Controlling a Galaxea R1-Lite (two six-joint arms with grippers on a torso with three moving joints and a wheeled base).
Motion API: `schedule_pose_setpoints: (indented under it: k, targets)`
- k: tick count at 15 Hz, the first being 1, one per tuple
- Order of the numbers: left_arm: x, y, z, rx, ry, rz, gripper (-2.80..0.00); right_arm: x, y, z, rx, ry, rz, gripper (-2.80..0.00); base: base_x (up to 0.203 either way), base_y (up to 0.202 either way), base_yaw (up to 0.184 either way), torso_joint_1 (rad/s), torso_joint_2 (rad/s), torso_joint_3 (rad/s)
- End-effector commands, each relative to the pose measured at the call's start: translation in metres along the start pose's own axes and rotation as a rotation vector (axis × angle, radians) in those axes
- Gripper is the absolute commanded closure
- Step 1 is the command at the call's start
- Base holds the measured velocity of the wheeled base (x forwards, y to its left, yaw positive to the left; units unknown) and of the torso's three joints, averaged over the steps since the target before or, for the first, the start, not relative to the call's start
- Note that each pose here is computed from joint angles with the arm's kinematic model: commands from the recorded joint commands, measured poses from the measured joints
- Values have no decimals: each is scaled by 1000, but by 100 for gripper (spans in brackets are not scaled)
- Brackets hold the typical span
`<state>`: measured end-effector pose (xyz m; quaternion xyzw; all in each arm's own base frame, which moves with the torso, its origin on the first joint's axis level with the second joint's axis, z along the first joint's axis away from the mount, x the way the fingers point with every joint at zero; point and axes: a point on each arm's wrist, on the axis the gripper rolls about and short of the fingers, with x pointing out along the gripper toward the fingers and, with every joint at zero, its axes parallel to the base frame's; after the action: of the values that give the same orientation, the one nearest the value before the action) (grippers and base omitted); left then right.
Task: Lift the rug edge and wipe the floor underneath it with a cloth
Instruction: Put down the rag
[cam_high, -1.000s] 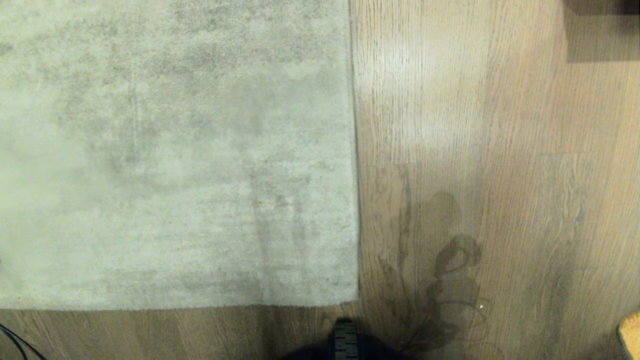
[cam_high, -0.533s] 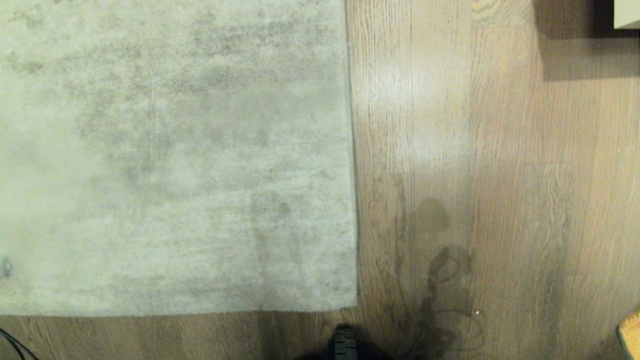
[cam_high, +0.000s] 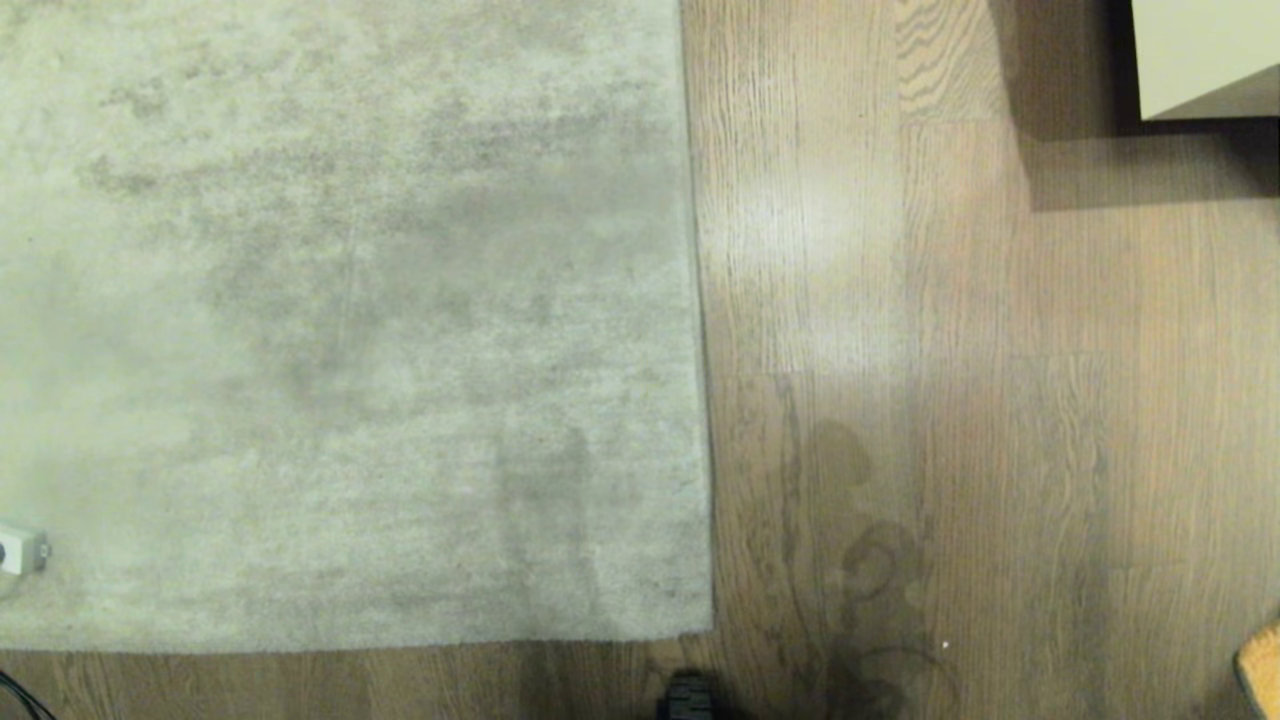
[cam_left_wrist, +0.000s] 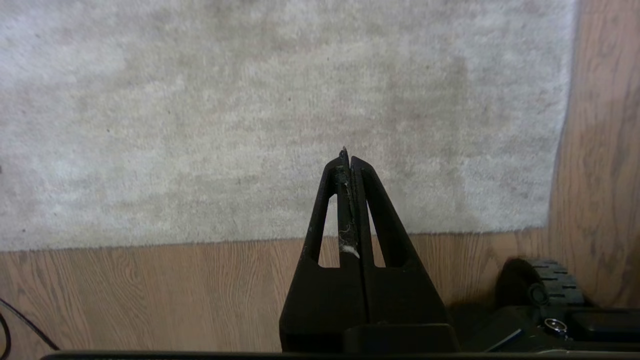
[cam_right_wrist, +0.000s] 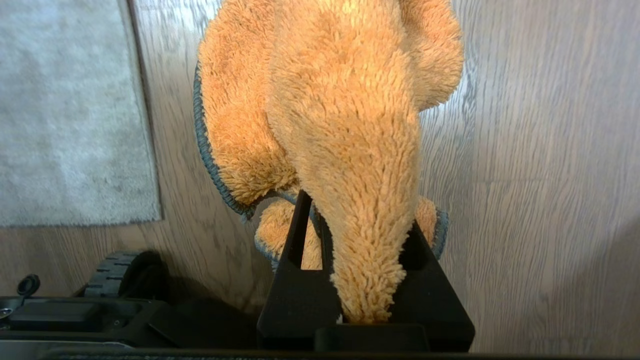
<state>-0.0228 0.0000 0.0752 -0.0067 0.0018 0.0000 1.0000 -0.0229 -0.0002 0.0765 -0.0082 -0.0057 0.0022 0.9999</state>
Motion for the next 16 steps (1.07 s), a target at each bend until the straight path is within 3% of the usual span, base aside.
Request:
schedule_pose_setpoints:
  k: [1, 16]
  targets:
    - [0, 0, 0, 0, 1, 0, 0, 0, 0, 0, 0, 1, 0, 0, 0, 0, 0, 3, 2, 210]
    - [0, 0, 0, -2, 1, 0, 0, 0, 0, 0, 0, 1, 0, 0, 0, 0, 0, 0, 0, 28]
